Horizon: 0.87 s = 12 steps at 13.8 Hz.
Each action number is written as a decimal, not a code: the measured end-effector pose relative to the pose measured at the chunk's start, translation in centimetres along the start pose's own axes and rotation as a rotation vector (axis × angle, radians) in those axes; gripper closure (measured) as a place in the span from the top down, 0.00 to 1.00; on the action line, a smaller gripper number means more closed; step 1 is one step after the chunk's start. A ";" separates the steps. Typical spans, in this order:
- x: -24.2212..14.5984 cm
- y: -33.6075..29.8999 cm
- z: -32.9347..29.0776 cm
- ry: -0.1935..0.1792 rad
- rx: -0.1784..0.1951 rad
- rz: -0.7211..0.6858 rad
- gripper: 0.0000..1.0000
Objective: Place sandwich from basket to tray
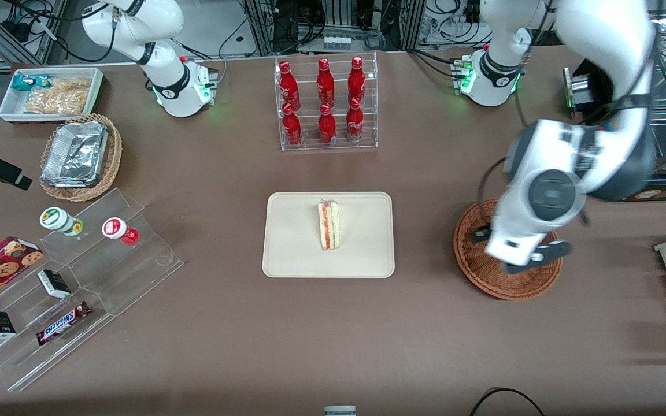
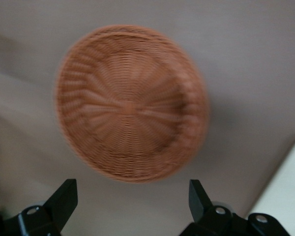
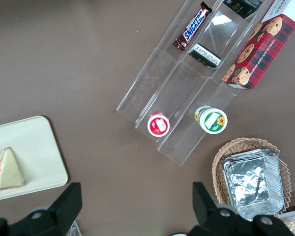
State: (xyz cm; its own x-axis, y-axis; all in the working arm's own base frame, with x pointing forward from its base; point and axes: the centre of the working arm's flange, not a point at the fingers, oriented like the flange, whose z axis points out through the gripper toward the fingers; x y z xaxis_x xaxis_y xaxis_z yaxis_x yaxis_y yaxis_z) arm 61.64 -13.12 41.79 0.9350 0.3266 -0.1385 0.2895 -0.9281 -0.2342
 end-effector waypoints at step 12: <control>-5.0 -12.9 -10.8 -0.114 -0.107 0.245 1.00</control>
State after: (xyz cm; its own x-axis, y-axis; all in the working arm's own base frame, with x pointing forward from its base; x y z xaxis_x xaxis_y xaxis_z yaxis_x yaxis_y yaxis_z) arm 55.38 -4.68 55.87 0.9524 0.1023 -0.2873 0.0831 -0.9935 -0.0782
